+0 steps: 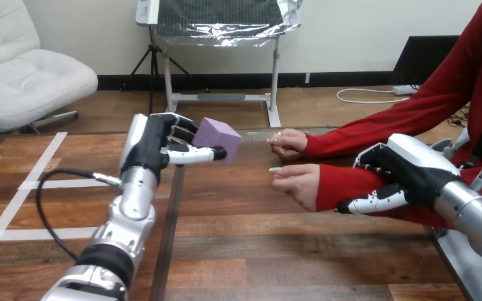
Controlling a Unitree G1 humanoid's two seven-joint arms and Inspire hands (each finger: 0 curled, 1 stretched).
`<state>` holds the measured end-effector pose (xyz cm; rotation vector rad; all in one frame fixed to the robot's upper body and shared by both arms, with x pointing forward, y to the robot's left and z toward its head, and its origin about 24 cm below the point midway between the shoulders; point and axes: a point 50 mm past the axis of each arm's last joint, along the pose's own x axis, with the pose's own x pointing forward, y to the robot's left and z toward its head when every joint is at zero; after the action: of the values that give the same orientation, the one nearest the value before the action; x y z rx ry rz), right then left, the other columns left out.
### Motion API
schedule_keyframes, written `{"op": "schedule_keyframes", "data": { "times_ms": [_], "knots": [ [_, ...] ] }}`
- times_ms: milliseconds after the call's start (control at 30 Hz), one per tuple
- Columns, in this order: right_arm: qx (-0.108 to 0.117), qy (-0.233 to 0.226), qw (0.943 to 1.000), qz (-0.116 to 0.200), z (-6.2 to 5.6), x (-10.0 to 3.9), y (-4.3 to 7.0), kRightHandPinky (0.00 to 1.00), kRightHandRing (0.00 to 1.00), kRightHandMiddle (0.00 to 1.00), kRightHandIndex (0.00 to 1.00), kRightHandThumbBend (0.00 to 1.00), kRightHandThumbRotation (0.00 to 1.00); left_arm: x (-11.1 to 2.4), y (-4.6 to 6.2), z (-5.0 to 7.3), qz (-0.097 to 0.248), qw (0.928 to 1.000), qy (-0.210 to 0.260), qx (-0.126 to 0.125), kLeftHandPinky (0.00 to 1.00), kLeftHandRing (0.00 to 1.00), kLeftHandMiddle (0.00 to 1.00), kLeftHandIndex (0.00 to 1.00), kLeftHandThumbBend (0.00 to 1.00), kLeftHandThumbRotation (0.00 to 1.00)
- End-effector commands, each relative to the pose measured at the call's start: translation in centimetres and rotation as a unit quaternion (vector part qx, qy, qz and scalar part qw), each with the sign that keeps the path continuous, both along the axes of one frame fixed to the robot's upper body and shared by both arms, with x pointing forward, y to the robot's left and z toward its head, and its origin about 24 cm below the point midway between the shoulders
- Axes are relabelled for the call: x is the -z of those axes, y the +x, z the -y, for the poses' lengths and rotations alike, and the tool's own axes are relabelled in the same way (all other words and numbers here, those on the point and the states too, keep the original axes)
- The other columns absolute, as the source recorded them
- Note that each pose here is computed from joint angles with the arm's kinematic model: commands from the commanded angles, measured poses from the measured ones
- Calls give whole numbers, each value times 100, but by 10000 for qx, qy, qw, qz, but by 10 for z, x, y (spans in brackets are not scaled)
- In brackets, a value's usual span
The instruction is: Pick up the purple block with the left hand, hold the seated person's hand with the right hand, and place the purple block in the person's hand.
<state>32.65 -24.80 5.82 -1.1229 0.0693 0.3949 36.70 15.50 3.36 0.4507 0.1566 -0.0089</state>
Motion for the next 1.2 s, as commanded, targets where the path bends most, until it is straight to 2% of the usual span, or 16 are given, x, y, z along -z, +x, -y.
{"op": "schedule_keyframes", "data": {
  "times_ms": [0, 433, 1167],
  "knots": [
    [-332, 318, 9957, 800, -20, -44, 18, 36, 40, 45, 47, 75, 36, -38, 21, 18, 476, 9986, -154, 185, 38, 44, 48, 48, 68, 0],
    [-435, 340, 9947, 868, -29, -47, 18, 37, 41, 46, 48, 74, 38, -35, 20, 36, 421, 9983, -237, 313, 38, 46, 49, 48, 69, 0],
    [-481, 572, 9931, 900, -41, -48, 20, 35, 40, 45, 47, 76, 39, -35, 17, 63, 378, 9969, -217, 654, 33, 40, 45, 48, 68, 0]
  ]
}}
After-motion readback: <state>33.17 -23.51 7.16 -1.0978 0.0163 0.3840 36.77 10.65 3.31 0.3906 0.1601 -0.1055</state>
